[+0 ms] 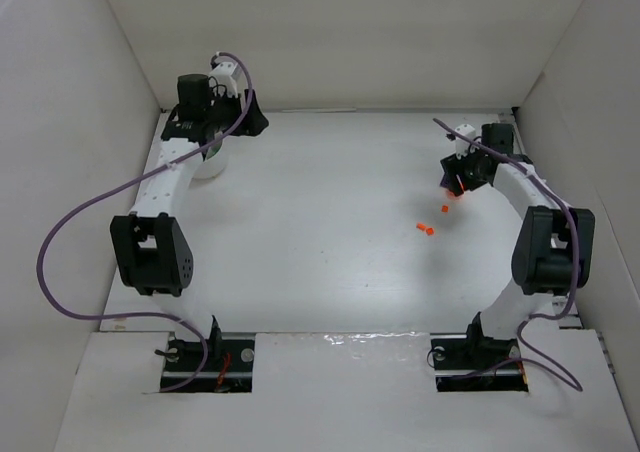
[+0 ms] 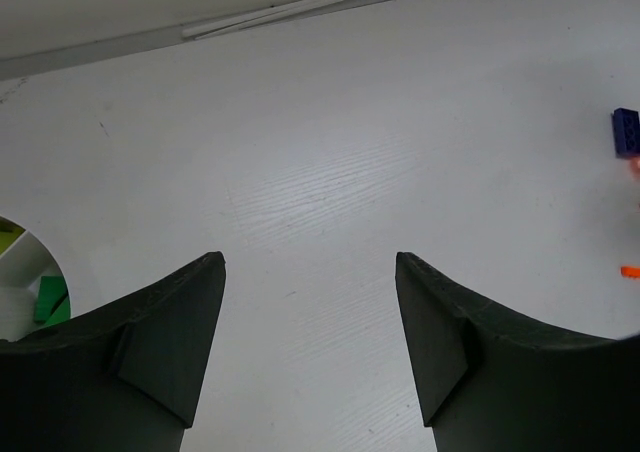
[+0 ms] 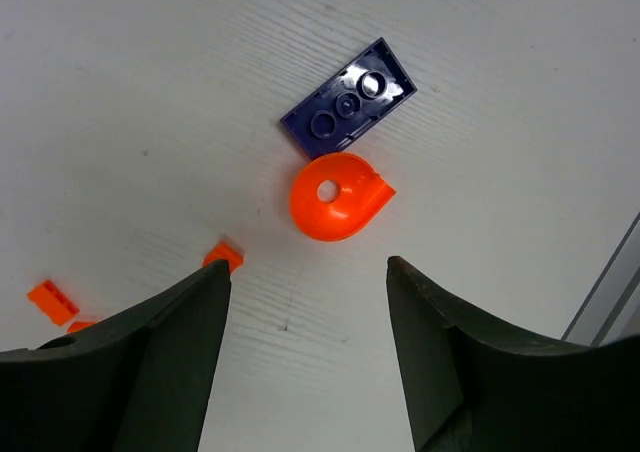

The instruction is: Sort the legos into containers by color

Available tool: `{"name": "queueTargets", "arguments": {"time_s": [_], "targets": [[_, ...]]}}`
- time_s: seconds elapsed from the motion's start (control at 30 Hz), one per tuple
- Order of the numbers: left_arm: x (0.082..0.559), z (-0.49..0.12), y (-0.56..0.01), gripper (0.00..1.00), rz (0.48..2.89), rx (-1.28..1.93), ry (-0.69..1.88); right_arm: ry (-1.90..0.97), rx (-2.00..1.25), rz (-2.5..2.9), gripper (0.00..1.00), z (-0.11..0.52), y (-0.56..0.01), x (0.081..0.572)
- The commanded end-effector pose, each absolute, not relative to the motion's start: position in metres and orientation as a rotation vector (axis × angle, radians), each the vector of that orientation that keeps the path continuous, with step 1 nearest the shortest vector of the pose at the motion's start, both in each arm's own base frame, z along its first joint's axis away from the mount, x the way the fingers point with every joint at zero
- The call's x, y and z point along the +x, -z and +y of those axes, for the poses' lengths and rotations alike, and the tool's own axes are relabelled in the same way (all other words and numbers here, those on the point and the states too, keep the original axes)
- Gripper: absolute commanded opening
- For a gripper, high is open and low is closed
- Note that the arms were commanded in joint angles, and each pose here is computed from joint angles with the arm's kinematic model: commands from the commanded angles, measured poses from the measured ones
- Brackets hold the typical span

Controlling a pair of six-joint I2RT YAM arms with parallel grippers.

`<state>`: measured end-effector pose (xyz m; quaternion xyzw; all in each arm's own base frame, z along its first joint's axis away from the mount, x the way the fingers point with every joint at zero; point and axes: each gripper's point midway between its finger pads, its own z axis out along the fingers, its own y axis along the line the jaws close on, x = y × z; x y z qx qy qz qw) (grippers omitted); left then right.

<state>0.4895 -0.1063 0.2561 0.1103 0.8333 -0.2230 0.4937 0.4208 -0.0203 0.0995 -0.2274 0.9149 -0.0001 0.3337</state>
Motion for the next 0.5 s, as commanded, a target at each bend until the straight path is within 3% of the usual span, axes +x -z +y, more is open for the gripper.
{"name": "queueTargets", "arguments": {"time_s": [0.0, 0.47], "targets": [[0.498, -0.107, -0.261, 0.66, 1.987, 0.258, 0.541, 0.092, -0.523, 2.361, 0.69, -0.023, -0.102, 0.444], [0.510, -0.108, -0.258, 0.67, 1.993, 0.239, 0.553, 0.208, -0.514, 2.432, 0.60, -0.020, -0.066, 0.469]]}}
